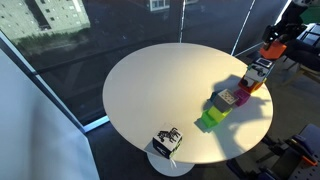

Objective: Remove the orange block from the stack and put it on top of the blue block

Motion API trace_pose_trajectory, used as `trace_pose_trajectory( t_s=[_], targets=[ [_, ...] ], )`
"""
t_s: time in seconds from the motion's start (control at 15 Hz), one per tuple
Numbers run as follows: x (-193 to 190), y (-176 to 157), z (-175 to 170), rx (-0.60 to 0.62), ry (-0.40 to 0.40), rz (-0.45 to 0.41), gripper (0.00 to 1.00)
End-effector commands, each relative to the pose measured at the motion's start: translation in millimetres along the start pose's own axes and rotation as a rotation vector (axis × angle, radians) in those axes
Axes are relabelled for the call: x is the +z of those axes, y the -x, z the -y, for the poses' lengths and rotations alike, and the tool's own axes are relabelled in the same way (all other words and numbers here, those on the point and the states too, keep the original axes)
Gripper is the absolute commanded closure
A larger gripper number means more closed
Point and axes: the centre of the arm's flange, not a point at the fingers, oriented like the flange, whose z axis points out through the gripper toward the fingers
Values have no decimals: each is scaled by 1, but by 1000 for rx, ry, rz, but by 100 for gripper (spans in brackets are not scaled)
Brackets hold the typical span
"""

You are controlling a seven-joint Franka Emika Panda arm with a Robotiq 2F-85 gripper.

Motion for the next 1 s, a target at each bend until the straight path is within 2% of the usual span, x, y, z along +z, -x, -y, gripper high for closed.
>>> trace_pose_trajectory(
  t_s=[0.0,0.53,0.93],
  targets=[
    [-9,12,18,-27,2,11,75],
    [12,29,71,-119,16,54,75],
    [47,51,104,-153,44,55,75]
  ],
)
